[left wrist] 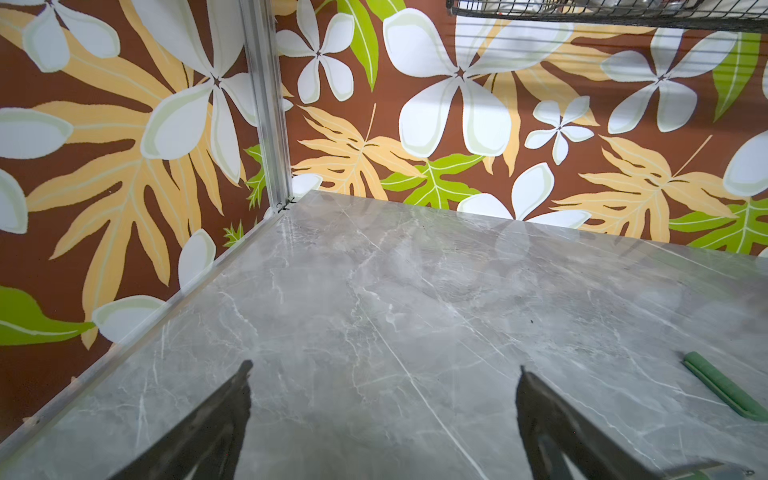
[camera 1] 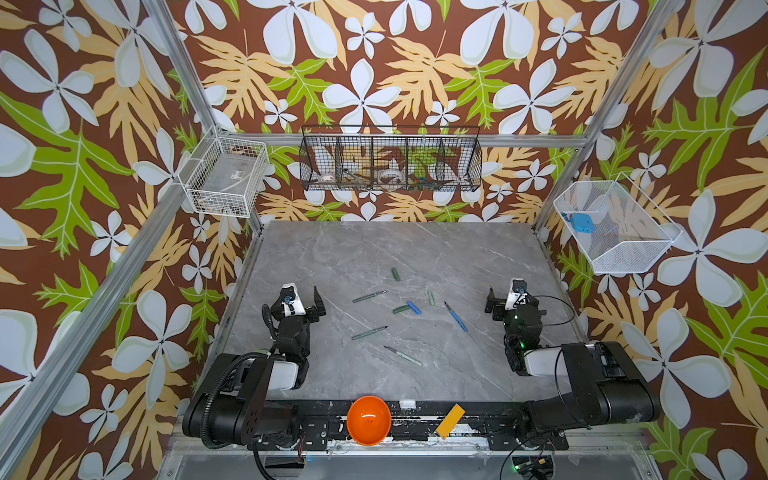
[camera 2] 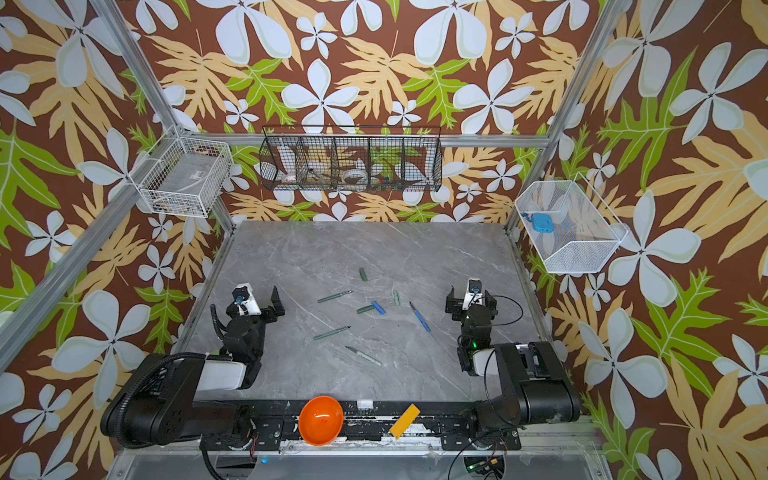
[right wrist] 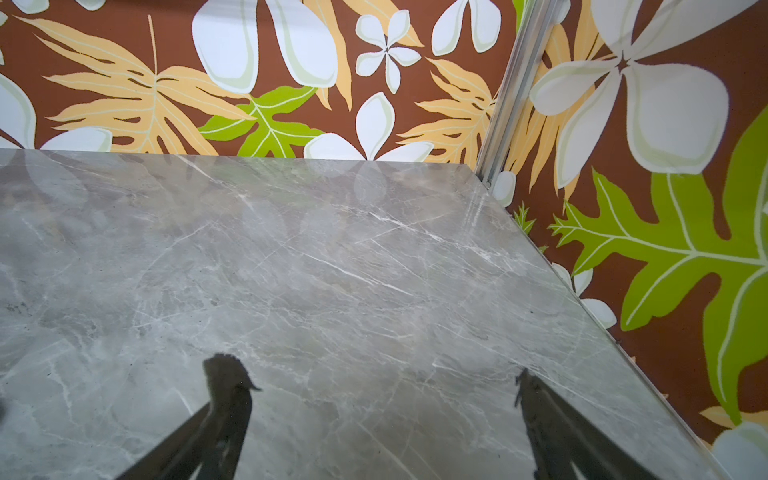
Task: Insert the pens into the pen caps
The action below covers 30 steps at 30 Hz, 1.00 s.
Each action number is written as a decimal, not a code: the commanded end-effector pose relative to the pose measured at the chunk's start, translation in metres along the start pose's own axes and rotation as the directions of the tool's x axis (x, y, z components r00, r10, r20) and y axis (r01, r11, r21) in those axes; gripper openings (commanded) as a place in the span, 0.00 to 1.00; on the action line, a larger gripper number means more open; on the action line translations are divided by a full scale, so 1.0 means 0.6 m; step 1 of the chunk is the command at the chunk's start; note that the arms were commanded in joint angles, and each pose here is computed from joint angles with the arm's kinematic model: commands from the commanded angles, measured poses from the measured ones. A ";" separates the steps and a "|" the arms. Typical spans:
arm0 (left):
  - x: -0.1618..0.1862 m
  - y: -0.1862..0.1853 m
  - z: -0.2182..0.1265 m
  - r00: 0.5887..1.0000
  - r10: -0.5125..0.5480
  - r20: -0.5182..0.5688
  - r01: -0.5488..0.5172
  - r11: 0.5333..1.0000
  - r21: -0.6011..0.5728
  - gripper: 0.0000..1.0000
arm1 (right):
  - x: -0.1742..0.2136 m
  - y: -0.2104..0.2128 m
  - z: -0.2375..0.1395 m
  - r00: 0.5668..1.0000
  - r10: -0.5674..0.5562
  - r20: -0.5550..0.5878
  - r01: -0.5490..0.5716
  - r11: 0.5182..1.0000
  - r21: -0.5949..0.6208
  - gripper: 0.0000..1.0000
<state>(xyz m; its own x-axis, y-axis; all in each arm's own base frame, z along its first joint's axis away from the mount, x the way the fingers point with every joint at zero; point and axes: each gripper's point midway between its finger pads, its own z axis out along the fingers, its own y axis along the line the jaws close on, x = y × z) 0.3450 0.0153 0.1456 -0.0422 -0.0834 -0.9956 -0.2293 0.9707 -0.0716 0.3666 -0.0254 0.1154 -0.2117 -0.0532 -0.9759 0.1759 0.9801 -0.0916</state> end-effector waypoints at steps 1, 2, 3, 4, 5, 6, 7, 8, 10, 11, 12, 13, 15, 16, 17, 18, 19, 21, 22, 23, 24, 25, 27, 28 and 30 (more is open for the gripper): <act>-0.011 -0.002 0.002 1.000 -0.014 0.023 0.014 1.000 0.007 1.00 | -0.001 0.001 0.001 1.000 0.003 0.001 -0.003 1.000 -0.005 0.99; -0.011 -0.002 0.002 1.000 -0.014 0.021 0.014 1.000 0.007 1.00 | -0.001 0.001 0.001 1.000 0.003 0.001 -0.003 1.000 -0.006 1.00; -0.011 -0.002 0.002 1.000 -0.014 0.022 0.014 1.000 0.007 1.00 | -0.001 0.002 0.001 1.000 0.004 0.002 -0.004 1.000 -0.006 0.99; -0.011 -0.002 0.002 1.000 -0.014 0.021 0.014 1.000 0.006 1.00 | -0.002 0.001 0.000 1.000 0.002 0.004 -0.002 1.000 -0.005 1.00; -0.011 -0.002 0.002 1.000 -0.014 0.023 0.014 1.000 0.007 1.00 | -0.001 0.001 -0.001 1.000 0.003 0.003 -0.003 1.000 -0.006 0.99; -0.011 -0.001 0.001 1.000 -0.014 0.023 0.014 1.000 0.005 1.00 | -0.001 0.001 -0.001 1.000 0.002 0.003 -0.002 1.000 -0.005 0.99; -0.012 -0.001 0.001 1.000 -0.016 0.025 0.015 1.000 0.006 1.00 | -0.004 -0.001 -0.001 1.000 0.004 0.008 -0.004 1.000 0.000 0.97; -0.014 -0.001 0.001 1.000 -0.015 0.028 0.015 1.000 0.001 1.00 | -0.011 -0.001 0.001 1.000 0.008 0.014 -0.008 1.000 0.006 0.95; -0.016 0.002 0.004 1.000 -0.019 0.018 0.019 1.000 -0.011 1.00 | -0.023 0.004 0.010 0.999 -0.010 -0.036 0.010 1.000 0.001 0.89; -0.021 0.005 0.005 1.000 -0.020 0.021 0.020 0.999 -0.027 1.00 | -0.029 0.011 0.013 0.998 -0.023 -0.055 0.022 1.000 -0.017 0.86; -0.026 0.007 0.009 1.000 -0.021 0.011 0.022 0.999 -0.039 1.00 | -0.041 0.019 0.014 0.997 -0.032 -0.065 0.029 0.999 -0.033 0.84; -0.030 0.007 0.013 1.000 -0.019 -0.007 0.019 0.999 -0.050 1.00 | -0.046 0.026 0.013 0.996 -0.041 -0.083 0.038 0.998 -0.042 0.83; -0.042 0.005 0.013 1.000 -0.019 -0.009 0.019 0.999 -0.049 1.00 | -0.062 0.046 0.012 0.994 -0.021 -0.105 0.011 0.996 -0.092 0.83; -0.047 0.003 0.013 1.000 -0.018 -0.004 0.018 0.999 -0.043 1.00 | -0.066 0.062 0.010 0.991 -0.015 -0.133 -0.004 0.990 -0.144 0.83; -0.052 -0.001 0.011 1.000 -0.012 -0.004 0.012 1.000 -0.026 1.00 | -0.076 0.084 0.007 0.986 -0.010 -0.167 -0.025 0.977 -0.210 0.82; -0.058 -0.008 0.011 1.000 -0.009 -0.015 0.008 1.000 -0.006 1.00 | -0.084 0.101 0.003 0.982 -0.005 -0.188 -0.044 0.967 -0.252 0.82; -0.066 -0.013 0.013 0.999 -0.029 -0.032 0.029 1.000 0.003 1.00 | -0.090 0.119 -0.002 0.976 -0.012 -0.217 -0.054 0.953 -0.298 0.81; -0.088 -0.035 0.014 0.993 -0.099 -0.066 0.103 0.993 0.062 1.00 | -0.110 0.167 -0.020 0.964 -0.066 -0.257 -0.042 0.919 -0.393 0.78; -0.097 -0.053 0.012 0.992 -0.100 -0.079 0.109 0.987 0.121 1.00 | -0.118 0.189 -0.030 0.959 -0.098 -0.266 -0.028 0.901 -0.432 0.77; -0.109 -0.071 0.008 0.990 -0.105 -0.094 0.121 0.977 0.176 1.00 | -0.124 0.216 -0.046 0.952 -0.144 -0.270 -0.004 0.876 -0.482 0.78; -0.118 -0.084 0.003 0.984 -0.136 -0.114 0.158 0.965 0.211 1.00 | -0.130 0.243 -0.062 0.944 -0.193 -0.266 0.026 0.850 -0.527 0.77; -0.124 -0.095 -0.002 0.978 -0.166 -0.127 0.193 0.950 0.246 1.00 | -0.135 0.265 -0.077 0.938 -0.234 -0.257 0.052 0.826 -0.561 0.77; -0.133 -0.131 -0.020 0.970 -0.199 -0.140 0.236 0.908 0.347 1.00 | -0.137 0.312 -0.111 0.918 -0.313 -0.245 0.094 0.770 -0.631 0.74; -0.133 -0.143 -0.025 0.970 -0.197 -0.142 0.236 0.901 0.365 1.00 | -0.137 0.331 -0.125 0.912 -0.331 -0.243 0.093 0.742 -0.664 0.74; -0.128 -0.157 -0.033 0.969 -0.199 -0.146 0.240 0.899 0.366 1.00 | -0.133 0.371 -0.155 0.892 -0.371 -0.258 0.070 0.679 -0.731 0.74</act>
<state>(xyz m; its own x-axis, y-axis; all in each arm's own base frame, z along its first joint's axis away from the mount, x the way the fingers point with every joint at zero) 0.3559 -0.0526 0.2408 -0.0675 -0.2682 -0.9610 0.0793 0.9587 -0.2731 0.3617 0.1985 0.2191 -0.4010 -0.2626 -0.8776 -0.5189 0.8546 -0.0186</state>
